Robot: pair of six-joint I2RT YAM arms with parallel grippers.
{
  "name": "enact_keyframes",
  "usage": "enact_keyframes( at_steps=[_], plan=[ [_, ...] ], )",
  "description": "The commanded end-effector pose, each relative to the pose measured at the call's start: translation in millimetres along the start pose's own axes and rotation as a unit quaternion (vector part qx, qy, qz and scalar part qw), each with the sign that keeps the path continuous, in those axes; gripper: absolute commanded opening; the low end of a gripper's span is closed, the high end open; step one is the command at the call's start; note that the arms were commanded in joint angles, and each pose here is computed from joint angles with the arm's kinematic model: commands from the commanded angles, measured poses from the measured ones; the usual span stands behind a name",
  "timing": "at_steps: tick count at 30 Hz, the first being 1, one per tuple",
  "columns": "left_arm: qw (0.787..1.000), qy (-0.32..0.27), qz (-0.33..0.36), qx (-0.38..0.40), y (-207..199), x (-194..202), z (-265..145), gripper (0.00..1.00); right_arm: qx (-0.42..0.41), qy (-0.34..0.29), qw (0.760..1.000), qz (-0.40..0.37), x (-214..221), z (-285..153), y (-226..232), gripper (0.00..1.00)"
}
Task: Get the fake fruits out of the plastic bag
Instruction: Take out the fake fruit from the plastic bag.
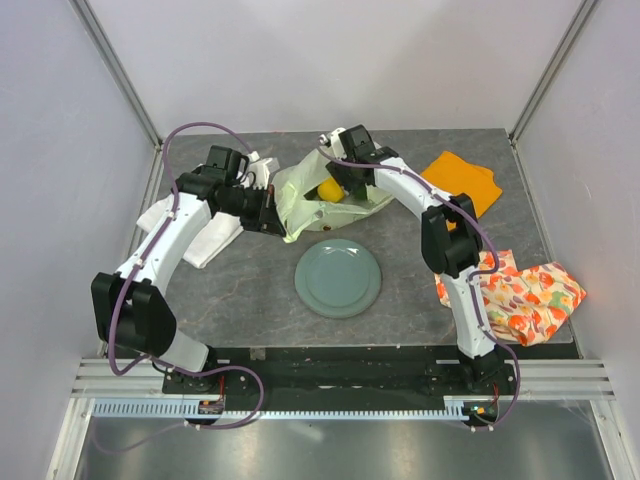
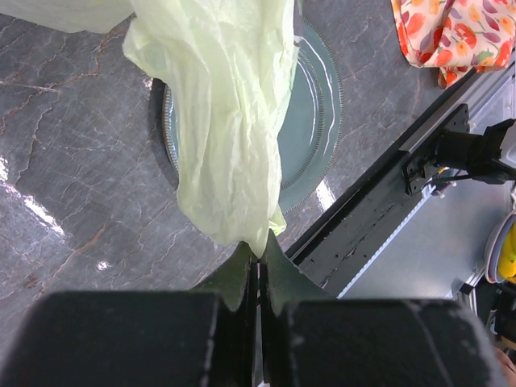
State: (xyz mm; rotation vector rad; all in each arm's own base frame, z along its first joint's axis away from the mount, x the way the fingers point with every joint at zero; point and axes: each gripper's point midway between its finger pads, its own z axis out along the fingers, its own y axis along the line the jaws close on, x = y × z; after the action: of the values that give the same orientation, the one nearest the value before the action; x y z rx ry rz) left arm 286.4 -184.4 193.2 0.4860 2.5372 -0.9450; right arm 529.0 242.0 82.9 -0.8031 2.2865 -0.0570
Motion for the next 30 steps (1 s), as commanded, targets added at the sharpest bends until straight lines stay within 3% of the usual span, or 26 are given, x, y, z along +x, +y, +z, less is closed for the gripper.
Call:
enact_keyframes(
  at_steps=[1,5,9,13,14,17,20,24,30],
  plan=[
    [0.999,-0.015,0.033,0.017,-5,-15,0,0.01,0.026,0.041,0.999,0.002,25,25,-13,0.75],
    [0.999,-0.017,0.034,0.017,-5,-19,0,0.02,0.04,0.064,0.997,-0.009,36,35,-16,0.81],
    [0.999,-0.018,0.037,0.014,-4,-22,0,0.02,0.069,0.081,0.994,-0.013,46,41,-25,0.77],
    [0.999,-0.02,0.038,0.012,-4,-22,-1,0.02,0.07,0.066,0.995,-0.01,33,23,-32,0.55],
    [0.999,-0.021,0.038,0.012,-4,-23,0,0.02,0.054,0.058,0.997,-0.008,29,17,-28,0.43],
    [0.999,-0.026,0.04,0.014,-5,-27,1,0.02,0.021,0.024,0.999,0.005,4,-22,-24,0.32],
    [0.999,-0.03,0.042,0.018,-7,-33,2,0.02,-0.02,-0.017,0.999,0.018,-19,-69,-16,0.28],
    [0.998,-0.035,0.046,0.029,-14,-43,2,0.02,-0.079,-0.079,0.993,0.028,-44,-136,-3,0.26],
    [0.997,-0.042,0.049,0.031,-18,-53,1,0.02,-0.193,-0.125,0.973,0.023,-47,-197,33,0.24]
  ],
)
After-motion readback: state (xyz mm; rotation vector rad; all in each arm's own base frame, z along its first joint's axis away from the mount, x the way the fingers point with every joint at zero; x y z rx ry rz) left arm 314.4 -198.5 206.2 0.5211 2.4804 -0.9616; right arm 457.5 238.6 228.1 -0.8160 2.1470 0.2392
